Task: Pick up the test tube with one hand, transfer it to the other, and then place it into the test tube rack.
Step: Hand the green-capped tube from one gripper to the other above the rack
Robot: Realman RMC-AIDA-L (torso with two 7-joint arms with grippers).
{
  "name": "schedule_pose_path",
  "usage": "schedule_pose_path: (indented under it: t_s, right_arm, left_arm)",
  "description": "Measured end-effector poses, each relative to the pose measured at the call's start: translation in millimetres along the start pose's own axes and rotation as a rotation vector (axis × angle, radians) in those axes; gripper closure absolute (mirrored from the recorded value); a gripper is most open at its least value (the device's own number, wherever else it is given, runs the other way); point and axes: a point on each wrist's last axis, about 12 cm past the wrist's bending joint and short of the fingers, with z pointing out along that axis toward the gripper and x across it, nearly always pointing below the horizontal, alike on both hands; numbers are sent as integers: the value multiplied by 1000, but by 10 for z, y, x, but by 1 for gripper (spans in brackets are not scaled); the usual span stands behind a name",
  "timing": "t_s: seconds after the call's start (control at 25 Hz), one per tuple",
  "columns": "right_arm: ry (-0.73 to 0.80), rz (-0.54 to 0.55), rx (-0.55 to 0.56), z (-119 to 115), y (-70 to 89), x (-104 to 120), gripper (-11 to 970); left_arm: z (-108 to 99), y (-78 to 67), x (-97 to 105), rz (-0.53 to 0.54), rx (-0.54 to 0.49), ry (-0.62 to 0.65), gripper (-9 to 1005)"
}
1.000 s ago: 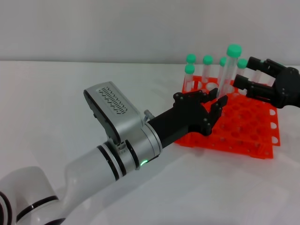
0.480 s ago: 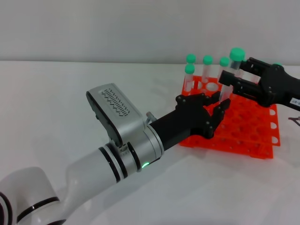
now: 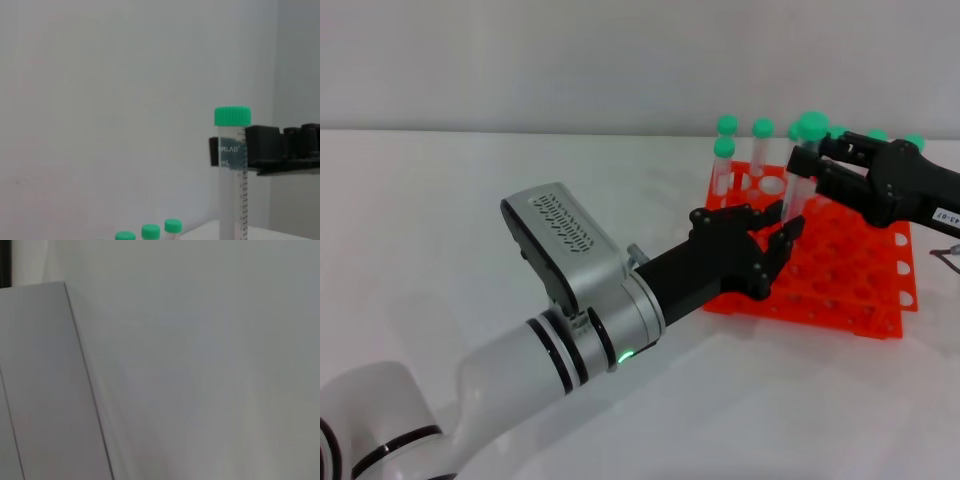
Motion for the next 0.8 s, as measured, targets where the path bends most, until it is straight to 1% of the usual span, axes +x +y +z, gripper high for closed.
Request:
schedule_pose_path:
  t_s: [0.2, 0.44, 0.8]
  right_arm:
    - [7, 1, 6, 3, -19, -12, 622]
    - [23, 7, 6, 33, -20, 3, 732]
    - [44, 10, -7, 40, -12, 18, 731]
  left_arm:
    - [-13, -1, 11, 0, -1, 3, 811]
    - [-17, -2, 18, -1, -2, 6, 812]
    - [-15, -4, 28, -2, -3, 16, 812]
